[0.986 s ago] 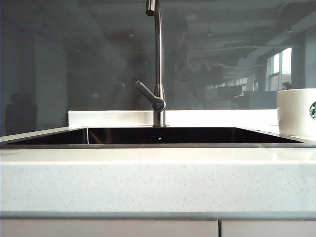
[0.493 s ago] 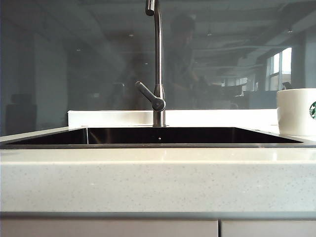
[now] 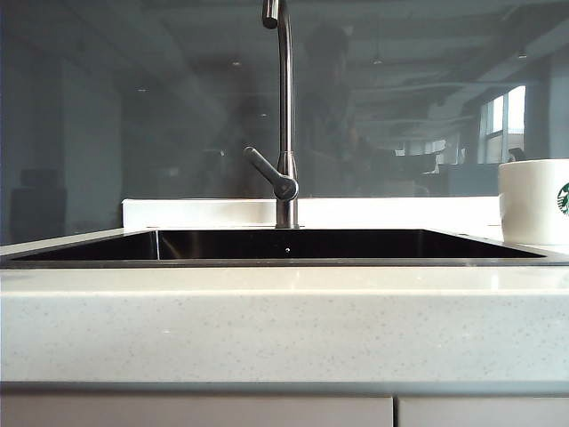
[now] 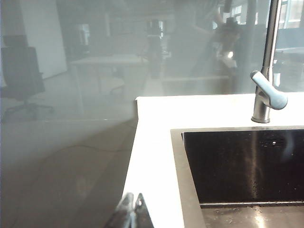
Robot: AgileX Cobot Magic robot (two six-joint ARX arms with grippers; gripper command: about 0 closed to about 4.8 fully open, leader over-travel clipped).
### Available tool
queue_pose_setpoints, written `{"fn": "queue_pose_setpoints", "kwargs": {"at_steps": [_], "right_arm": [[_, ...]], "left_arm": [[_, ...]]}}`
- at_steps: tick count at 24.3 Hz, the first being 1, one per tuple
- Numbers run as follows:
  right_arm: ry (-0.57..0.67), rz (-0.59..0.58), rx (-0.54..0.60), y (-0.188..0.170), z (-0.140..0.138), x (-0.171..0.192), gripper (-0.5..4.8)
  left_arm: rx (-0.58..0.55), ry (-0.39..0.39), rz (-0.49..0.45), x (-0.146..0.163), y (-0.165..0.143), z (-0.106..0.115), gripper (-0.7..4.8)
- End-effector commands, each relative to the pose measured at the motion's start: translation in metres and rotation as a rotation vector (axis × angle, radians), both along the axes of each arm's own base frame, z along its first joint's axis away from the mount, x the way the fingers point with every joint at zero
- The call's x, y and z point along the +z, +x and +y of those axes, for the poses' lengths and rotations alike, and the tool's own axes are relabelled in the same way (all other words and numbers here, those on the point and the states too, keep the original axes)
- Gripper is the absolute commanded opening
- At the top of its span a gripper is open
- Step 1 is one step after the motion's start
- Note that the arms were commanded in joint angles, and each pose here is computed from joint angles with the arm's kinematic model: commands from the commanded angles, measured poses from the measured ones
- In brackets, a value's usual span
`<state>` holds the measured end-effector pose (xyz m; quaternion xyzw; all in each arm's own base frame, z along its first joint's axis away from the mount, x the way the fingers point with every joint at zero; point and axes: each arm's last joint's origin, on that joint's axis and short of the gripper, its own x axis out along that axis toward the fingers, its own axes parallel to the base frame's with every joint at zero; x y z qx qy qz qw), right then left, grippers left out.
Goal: Pick up the mug next to the sink, go to the faucet to get some water, pour the water into the sink, and finally put the mug back to its place.
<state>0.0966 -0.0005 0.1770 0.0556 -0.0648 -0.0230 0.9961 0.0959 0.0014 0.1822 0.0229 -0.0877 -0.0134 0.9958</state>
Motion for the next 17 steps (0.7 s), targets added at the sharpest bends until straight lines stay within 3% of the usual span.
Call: {"fn": "queue_pose_setpoints", "kwargs": {"at_steps": [1,4,17], "right_arm": [[-0.025,-0.020,0.024,-0.0002,0.0006,0.0009,-0.06],[-0.079,-0.019,0.028,-0.0002,0.0008,0.0010,-0.06],[-0.078,-0.018,0.026,-0.0001,0.0007,0.0009,-0.05]], "left_arm": [[0.000,0.008,-0.010,0.0016,-0.0003,0.0000,-0.03],[0.000,0.008,-0.010,0.0016,-0.0003,0.0000,-0.03],[0.000,0.008,-0.010,0.0016,-0.0003,0.0000,-0.03]]}}
